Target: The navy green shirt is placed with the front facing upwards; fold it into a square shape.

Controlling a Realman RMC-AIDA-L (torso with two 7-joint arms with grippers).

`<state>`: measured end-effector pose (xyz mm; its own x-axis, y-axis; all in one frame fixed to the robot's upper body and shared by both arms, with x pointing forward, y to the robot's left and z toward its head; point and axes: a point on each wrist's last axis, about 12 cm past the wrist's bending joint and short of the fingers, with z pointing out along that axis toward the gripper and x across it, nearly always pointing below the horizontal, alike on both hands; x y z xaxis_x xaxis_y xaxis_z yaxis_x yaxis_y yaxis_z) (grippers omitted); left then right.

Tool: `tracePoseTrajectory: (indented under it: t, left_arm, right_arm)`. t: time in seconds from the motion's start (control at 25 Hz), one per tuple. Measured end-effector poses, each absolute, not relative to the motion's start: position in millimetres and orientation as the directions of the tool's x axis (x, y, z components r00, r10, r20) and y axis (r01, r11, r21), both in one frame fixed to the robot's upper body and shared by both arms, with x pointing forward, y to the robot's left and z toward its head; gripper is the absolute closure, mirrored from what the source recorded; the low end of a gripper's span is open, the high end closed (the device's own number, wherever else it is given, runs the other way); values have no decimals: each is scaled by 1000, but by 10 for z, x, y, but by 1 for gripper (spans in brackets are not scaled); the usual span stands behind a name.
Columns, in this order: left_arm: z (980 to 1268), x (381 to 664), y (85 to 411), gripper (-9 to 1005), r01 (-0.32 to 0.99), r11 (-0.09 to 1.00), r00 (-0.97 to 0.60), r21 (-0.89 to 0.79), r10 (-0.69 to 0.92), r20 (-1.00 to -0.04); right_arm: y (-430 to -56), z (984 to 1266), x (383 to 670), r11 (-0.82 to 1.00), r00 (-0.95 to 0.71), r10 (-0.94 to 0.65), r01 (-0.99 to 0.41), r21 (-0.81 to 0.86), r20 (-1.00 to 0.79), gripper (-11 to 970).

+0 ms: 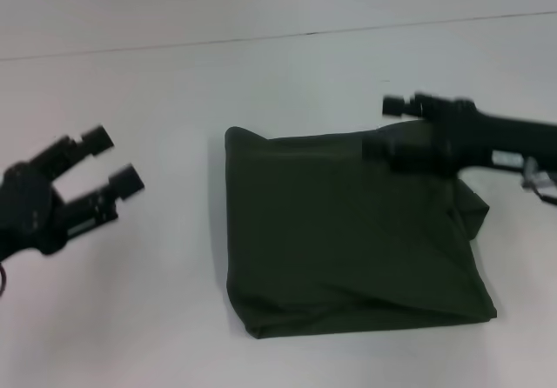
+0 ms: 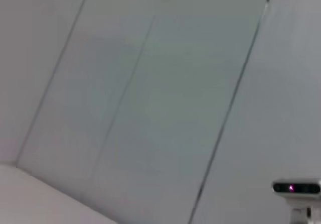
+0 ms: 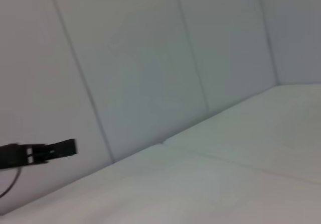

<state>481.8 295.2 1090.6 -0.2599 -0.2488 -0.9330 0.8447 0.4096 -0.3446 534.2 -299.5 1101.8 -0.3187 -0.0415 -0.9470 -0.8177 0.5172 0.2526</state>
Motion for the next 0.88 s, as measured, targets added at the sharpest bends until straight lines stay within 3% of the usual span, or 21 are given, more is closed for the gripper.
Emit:
tracePoseTrajectory:
  t: [0.28, 0.6, 0.88]
  left_arm:
    - [10836, 4763, 2882, 109, 859, 344, -344, -379, -159, -925]
    - [10809, 4737, 2855, 109, 862, 310, -386, -402, -111, -916]
    - [10797, 4717, 2863, 109, 859, 311, -392, -407, -111, -913]
  right_arm:
    - [-3083, 10989, 5147, 414, -354, -137, -869, 271, -925, 40]
    - [-2914, 10951, 5235, 338, -399, -281, -892, 299, -873, 44]
    - [-2857, 10953, 5291, 331, -396, -290, -896, 297, -871, 43]
